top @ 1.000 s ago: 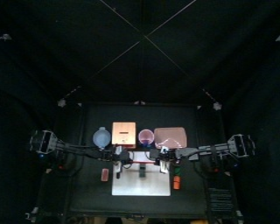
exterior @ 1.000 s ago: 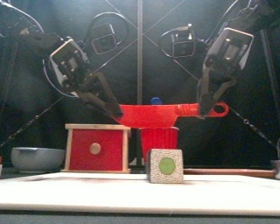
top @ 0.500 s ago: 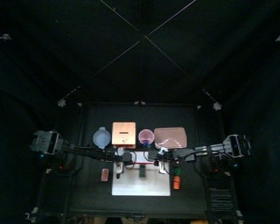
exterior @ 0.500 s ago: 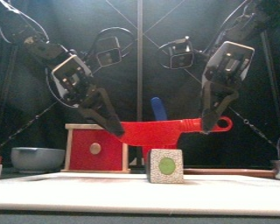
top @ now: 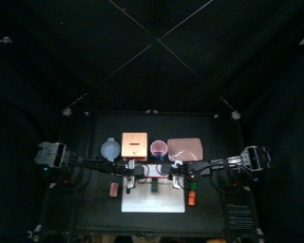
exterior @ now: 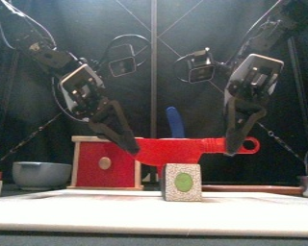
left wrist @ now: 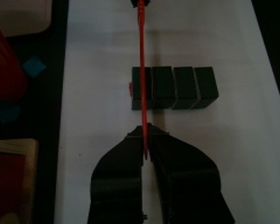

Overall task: Cut the sushi into 4 pieces with the knife
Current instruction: Cut the sushi into 4 pieces

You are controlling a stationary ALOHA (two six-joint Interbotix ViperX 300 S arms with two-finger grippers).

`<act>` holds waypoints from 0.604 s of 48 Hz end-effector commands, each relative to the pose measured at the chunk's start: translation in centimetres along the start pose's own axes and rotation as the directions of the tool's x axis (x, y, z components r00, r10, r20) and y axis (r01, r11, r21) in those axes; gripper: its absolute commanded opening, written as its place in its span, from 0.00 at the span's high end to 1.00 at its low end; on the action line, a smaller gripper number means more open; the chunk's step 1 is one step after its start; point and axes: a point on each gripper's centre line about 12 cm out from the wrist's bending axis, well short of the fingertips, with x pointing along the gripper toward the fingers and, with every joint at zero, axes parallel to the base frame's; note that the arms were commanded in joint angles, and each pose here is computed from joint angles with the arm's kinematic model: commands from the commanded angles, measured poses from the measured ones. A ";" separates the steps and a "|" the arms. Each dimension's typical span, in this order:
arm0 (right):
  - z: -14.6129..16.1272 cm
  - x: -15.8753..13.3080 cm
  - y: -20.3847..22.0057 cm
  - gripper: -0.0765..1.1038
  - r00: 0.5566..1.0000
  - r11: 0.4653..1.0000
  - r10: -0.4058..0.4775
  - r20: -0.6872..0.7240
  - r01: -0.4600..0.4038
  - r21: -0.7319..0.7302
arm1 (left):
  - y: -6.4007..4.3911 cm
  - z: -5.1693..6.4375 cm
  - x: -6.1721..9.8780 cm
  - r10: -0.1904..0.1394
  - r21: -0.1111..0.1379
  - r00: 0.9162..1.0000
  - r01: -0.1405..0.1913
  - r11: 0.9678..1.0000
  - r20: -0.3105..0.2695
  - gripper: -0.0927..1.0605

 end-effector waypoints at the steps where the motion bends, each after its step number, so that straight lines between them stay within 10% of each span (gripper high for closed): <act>1: 0.0 -0.1 -0.1 0.67 1.000 1.000 -0.002 -0.001 0.002 0.006 | -0.1 0.1 0.1 -0.002 -0.001 1.000 0.002 1.000 -0.002 0.54; 29: 0.2 0.0 0.3 0.67 1.000 1.000 0.006 -0.001 -0.006 0.003 | -0.7 -0.2 0.3 -0.013 -0.013 1.000 0.013 1.000 -0.015 0.54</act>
